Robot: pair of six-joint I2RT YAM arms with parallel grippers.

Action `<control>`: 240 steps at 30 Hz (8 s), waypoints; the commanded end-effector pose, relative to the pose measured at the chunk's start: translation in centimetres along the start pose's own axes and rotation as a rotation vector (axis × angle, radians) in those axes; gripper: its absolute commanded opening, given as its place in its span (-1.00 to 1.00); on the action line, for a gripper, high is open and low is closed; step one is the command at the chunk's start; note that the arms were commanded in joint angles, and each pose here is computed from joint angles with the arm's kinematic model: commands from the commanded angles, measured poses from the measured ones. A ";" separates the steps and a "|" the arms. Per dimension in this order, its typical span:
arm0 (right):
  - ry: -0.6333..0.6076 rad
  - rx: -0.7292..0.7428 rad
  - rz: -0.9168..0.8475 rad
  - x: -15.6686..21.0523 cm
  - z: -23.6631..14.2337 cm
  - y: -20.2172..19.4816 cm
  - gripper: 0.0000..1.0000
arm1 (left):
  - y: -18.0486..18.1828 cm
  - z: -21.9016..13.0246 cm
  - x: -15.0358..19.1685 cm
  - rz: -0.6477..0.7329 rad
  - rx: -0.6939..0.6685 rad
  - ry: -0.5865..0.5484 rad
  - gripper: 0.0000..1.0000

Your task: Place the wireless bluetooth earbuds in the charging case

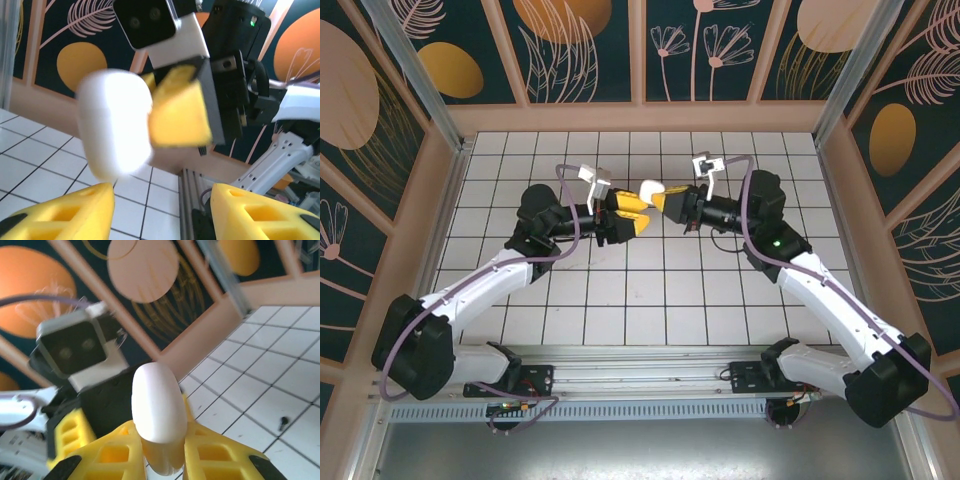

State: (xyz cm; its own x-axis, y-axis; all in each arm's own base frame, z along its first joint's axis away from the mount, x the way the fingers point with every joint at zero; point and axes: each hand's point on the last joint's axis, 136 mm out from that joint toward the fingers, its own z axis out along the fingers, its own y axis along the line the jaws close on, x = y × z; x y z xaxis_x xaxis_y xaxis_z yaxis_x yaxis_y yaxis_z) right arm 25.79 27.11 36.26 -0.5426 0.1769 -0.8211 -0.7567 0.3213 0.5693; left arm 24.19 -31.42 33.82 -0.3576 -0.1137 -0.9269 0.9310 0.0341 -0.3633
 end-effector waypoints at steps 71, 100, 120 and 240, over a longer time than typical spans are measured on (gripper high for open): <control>0.602 0.833 0.371 12.8 8.5 -28.7 0.06 | 15.2 -12.2 9.5 -0.070 -1.088 0.148 0.49; 0.825 0.929 0.232 20.8 14.0 -29.7 0.33 | 16.1 -13.8 14.1 -0.128 -1.130 0.205 0.58; 0.796 0.942 0.224 19.4 13.7 -26.4 -0.14 | 14.6 -13.5 12.6 -0.107 -1.078 0.128 0.60; 0.060 -0.235 0.027 -2.6 2.6 3.5 -0.82 | -0.3 -1.1 -4.4 -0.089 0.078 -0.231 -0.30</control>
State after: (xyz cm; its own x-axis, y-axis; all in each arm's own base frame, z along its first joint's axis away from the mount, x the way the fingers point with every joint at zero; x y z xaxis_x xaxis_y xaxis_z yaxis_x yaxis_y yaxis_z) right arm 26.05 29.87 39.23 -0.6392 0.1665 -0.7508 -0.7468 0.0986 0.6577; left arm 26.31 -29.68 37.35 -0.4608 -0.3632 -0.8098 0.8805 -0.0726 -0.4685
